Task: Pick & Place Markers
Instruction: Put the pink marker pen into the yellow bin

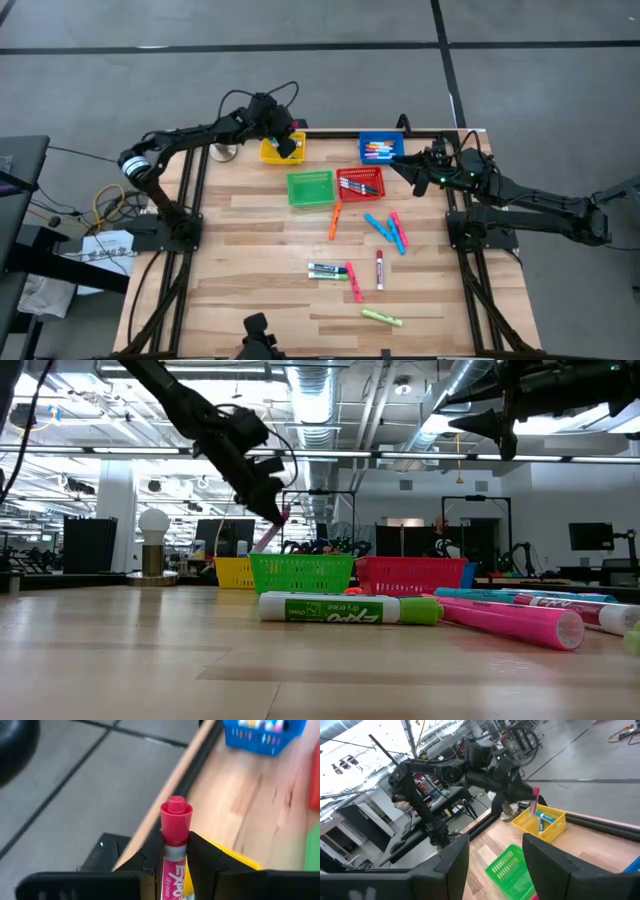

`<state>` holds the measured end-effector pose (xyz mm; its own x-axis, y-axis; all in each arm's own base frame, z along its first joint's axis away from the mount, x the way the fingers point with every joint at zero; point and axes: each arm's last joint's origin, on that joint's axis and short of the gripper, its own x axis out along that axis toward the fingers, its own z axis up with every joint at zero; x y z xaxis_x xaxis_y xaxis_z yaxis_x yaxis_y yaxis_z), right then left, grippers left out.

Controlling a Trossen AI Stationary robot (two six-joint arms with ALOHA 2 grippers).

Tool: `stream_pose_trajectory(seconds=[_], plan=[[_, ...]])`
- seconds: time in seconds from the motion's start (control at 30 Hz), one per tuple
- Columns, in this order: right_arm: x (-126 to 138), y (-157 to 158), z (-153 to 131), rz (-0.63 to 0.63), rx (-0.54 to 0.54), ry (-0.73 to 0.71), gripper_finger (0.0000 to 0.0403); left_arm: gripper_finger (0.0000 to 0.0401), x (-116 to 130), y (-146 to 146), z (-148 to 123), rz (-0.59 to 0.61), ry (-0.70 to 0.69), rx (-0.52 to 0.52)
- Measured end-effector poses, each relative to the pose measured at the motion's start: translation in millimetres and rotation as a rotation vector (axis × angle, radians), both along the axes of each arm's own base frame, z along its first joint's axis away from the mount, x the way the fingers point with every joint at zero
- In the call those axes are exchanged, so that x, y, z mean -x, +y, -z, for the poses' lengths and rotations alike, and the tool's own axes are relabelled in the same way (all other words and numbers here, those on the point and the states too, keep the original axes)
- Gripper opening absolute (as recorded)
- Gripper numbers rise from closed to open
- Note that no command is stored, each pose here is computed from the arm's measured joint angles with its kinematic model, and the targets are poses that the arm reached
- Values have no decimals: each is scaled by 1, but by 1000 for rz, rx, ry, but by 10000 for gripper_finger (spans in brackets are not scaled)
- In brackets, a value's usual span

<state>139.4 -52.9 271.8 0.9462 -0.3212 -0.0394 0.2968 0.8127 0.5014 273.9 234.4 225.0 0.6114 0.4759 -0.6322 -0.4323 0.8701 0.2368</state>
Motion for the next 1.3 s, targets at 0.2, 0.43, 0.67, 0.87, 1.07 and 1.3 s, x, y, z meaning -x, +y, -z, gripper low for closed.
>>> stream_pose_trajectory(seconds=[0.2,0.43,0.67,0.87,1.07,1.3], plan=[[2,-4,0,28,0,0,173,65,1,-1,17,19,98,58],[3,-6,1,45,-3,7,171,65,1,-3,21,64,153,48],[3,-6,1,45,-3,7,173,65,3,-4,26,91,196,50],[3,-6,1,44,-3,7,171,65,3,-3,25,96,196,44],[3,-6,1,43,-3,7,173,65,2,-4,25,99,196,44],[3,-6,1,43,-3,7,171,87,2,-4,25,109,203,35]])
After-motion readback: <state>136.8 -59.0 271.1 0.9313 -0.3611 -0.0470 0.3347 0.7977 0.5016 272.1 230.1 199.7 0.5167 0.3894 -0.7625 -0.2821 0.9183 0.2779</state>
